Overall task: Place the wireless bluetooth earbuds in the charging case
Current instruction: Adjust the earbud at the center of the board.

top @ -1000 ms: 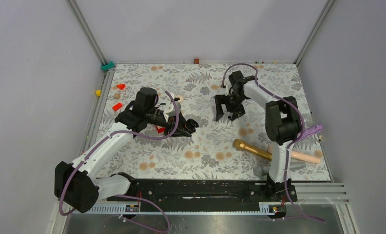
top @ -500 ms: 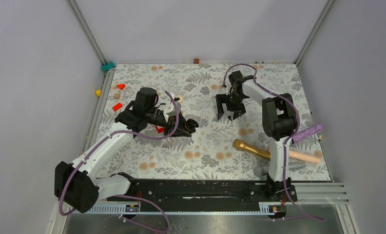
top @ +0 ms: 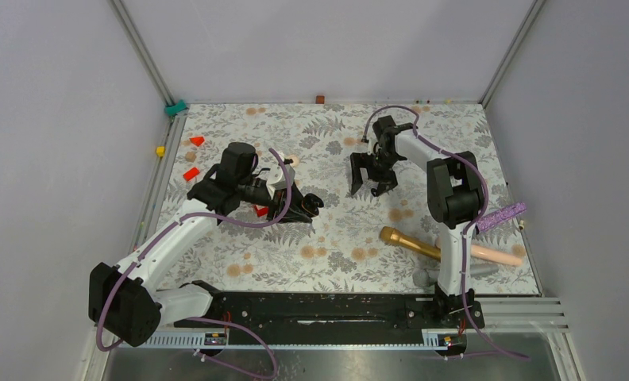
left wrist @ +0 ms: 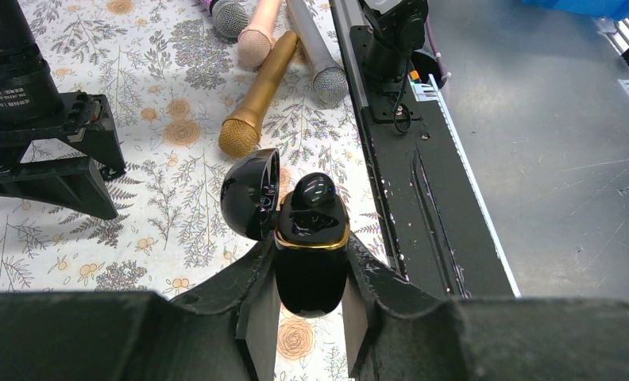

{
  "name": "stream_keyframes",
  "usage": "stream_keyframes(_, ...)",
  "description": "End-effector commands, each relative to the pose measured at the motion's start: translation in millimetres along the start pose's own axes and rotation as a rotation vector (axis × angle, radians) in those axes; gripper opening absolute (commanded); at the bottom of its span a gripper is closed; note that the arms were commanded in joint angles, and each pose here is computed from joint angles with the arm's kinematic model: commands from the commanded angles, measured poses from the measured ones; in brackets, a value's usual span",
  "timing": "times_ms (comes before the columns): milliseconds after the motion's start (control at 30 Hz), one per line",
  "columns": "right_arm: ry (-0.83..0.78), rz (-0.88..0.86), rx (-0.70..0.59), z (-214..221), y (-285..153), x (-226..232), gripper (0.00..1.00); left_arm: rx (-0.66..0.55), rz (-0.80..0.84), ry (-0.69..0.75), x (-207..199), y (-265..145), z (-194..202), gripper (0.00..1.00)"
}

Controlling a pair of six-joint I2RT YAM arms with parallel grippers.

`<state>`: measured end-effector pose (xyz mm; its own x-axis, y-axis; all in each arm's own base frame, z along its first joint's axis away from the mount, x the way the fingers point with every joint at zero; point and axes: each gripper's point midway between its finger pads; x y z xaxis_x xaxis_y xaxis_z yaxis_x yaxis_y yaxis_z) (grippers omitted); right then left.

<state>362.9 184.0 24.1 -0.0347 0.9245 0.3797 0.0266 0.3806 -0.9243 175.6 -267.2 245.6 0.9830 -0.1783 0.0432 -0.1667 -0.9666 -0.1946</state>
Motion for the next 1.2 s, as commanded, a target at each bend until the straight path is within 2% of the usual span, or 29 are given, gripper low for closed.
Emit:
stream_keyframes(0,0.049,-0.045,0.036,10,8,7,0.99,-0.018,-0.009,0.060,5,0,-9,0.00)
stream_keyframes(700,-0.076,-0.025,-0.021,3,25,44,0.99,-0.010,-0.012,0.052,7,1,-6,0.00)
stream_keyframes(1000,-0.372,-0.026,-0.124,-8,-36,55,0.99,-0.012,-0.012,0.063,5,0,-7,0.00)
stream_keyframes(1067,-0.366,-0.013,-0.158,-13,-49,47,0.99,-0.012,-0.011,0.062,6,1,-6,0.00)
stream_keyframes(1167,-0.276,-0.036,-0.165,-21,-54,33,0.99,-0.012,-0.008,0.058,6,2,-6,0.00)
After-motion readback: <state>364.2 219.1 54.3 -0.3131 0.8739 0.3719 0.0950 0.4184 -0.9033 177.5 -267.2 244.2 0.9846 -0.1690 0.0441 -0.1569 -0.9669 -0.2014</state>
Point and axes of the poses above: each gripper's point midway between its finger pads, its own y axis out along the fingers, its own x axis along the line the jaws close on, z = x × y, and after that the axes turned 8 degrees about y, right-handed
